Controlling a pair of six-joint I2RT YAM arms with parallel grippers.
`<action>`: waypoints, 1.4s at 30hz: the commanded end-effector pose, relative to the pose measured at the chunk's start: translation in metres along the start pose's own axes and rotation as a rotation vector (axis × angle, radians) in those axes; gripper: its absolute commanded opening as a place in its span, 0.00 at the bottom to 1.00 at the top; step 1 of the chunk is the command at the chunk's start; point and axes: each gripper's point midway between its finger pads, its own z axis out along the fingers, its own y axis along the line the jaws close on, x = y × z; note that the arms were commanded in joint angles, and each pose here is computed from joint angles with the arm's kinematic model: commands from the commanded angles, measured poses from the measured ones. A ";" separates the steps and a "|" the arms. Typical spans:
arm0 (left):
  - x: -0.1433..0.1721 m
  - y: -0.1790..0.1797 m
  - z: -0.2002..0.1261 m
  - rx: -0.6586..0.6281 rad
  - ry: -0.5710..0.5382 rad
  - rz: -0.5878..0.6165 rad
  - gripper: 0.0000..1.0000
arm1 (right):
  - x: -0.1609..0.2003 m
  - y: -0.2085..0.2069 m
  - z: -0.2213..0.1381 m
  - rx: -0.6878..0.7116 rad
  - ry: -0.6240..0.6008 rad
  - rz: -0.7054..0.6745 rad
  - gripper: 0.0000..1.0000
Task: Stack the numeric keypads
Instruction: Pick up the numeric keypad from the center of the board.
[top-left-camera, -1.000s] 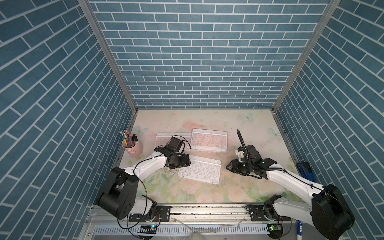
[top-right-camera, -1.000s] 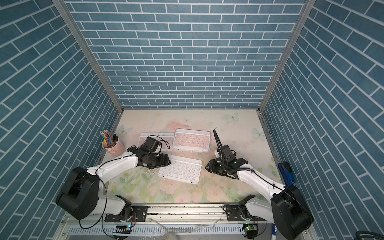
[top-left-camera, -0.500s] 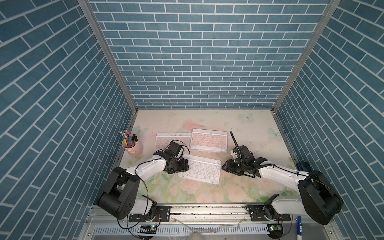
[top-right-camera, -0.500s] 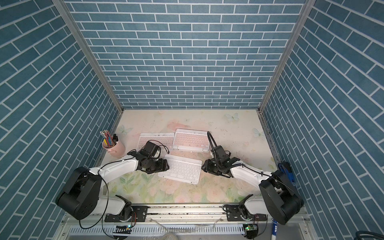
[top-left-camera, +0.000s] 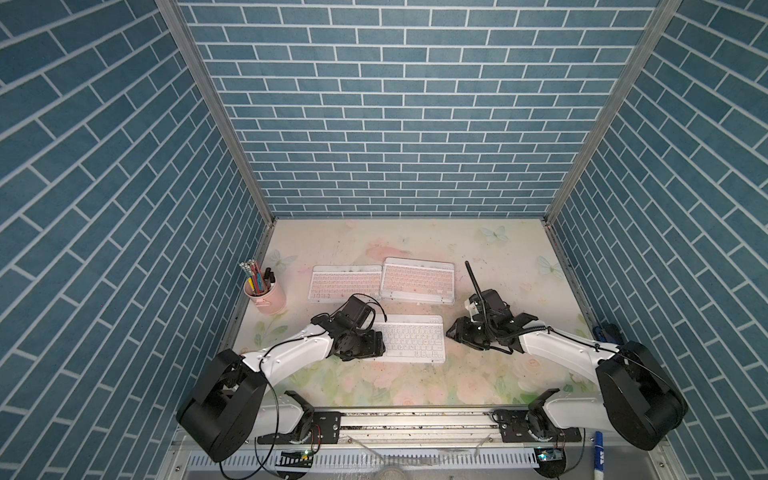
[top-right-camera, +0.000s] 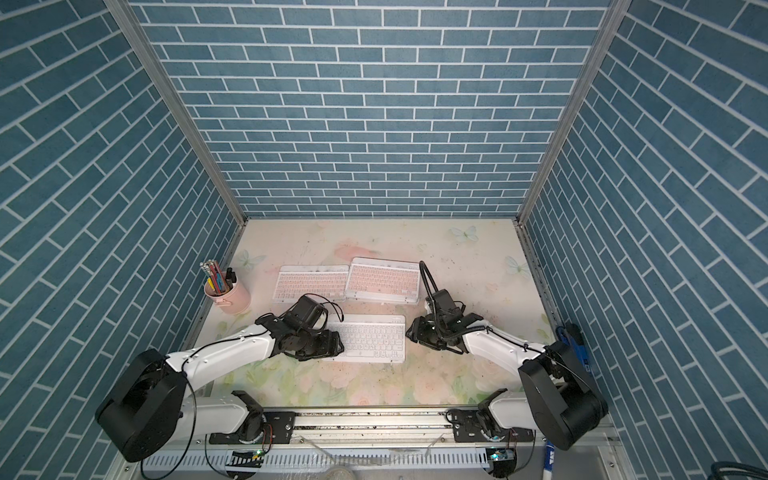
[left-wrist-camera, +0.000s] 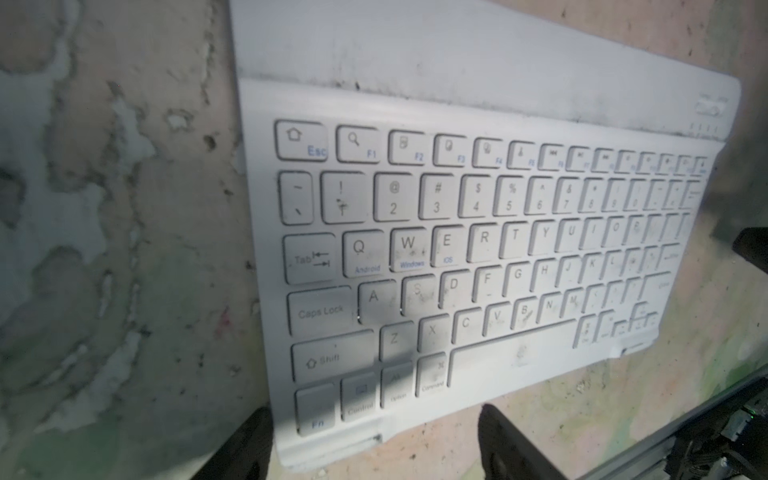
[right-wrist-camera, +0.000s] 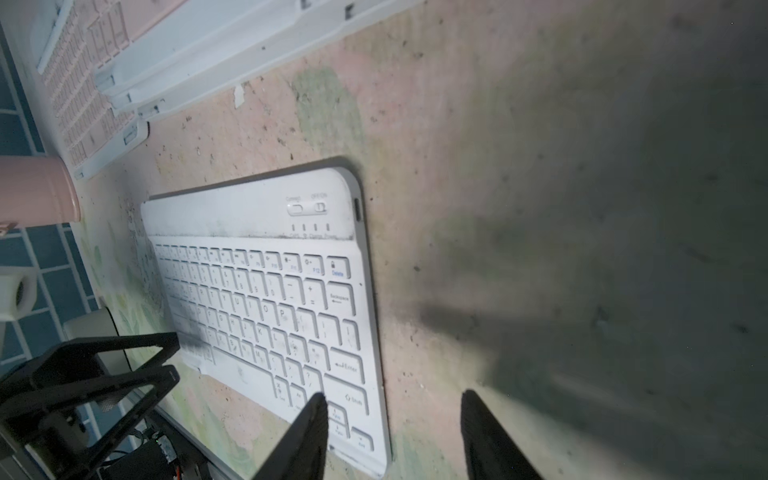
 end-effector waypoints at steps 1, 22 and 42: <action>0.006 0.006 -0.004 -0.023 -0.016 -0.039 0.79 | 0.002 -0.005 -0.008 0.008 0.024 -0.017 0.53; -0.039 0.010 0.001 -0.072 -0.057 0.010 0.80 | 0.014 0.006 0.010 0.062 0.066 -0.086 0.52; -0.029 0.000 0.013 0.001 -0.022 0.008 0.80 | 0.024 0.056 0.039 -0.130 0.088 -0.024 0.52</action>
